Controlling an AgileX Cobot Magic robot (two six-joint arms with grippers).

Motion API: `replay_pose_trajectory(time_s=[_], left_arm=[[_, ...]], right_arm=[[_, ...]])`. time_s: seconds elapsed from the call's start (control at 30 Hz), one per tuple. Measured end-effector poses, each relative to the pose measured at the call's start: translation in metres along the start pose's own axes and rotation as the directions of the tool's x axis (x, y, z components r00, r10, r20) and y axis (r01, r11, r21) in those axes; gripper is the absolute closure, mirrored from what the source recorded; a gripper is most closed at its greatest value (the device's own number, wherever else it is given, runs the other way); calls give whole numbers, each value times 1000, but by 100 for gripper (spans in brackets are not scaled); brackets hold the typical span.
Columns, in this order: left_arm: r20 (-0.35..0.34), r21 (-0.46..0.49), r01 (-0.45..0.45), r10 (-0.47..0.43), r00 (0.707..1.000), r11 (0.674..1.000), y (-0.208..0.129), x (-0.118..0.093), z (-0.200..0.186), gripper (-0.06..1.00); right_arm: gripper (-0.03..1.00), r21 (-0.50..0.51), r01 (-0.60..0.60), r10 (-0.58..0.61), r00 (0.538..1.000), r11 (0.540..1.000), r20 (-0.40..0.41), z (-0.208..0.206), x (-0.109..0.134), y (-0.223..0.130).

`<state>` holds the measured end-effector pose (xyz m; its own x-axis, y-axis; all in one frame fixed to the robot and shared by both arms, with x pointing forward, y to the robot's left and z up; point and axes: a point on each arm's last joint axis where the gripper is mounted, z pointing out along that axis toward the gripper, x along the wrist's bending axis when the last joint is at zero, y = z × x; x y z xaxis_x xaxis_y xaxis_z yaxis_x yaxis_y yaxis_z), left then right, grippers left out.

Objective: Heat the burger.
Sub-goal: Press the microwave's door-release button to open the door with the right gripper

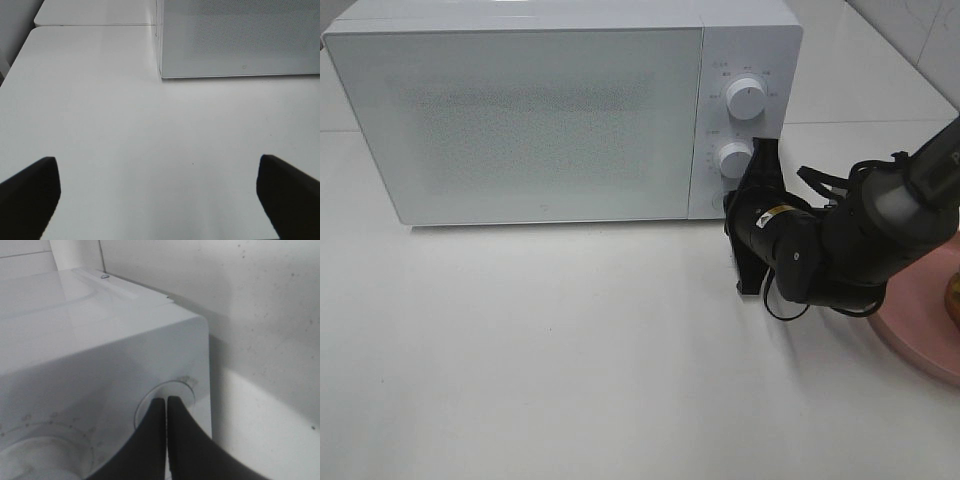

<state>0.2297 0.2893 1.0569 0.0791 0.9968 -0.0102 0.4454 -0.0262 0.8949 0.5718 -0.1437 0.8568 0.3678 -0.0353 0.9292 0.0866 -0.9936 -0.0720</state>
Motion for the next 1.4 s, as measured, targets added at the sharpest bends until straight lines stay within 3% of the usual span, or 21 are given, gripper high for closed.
replay_pose_trajectory(time_s=[0.33, 1.4], left_arm=[[0, 0, 0, 0, 1000, 1000, 0, 0, 0, -5], [0, 0, 0, 0, 1000, 1000, 0, 0, 0, -5]], right_arm=[[96, 0, 1, -1, 1000, 1000, 28, 7, -5, -1], [96, -12, 70, -71, 997, 997, -44, 1, 8, -2]])
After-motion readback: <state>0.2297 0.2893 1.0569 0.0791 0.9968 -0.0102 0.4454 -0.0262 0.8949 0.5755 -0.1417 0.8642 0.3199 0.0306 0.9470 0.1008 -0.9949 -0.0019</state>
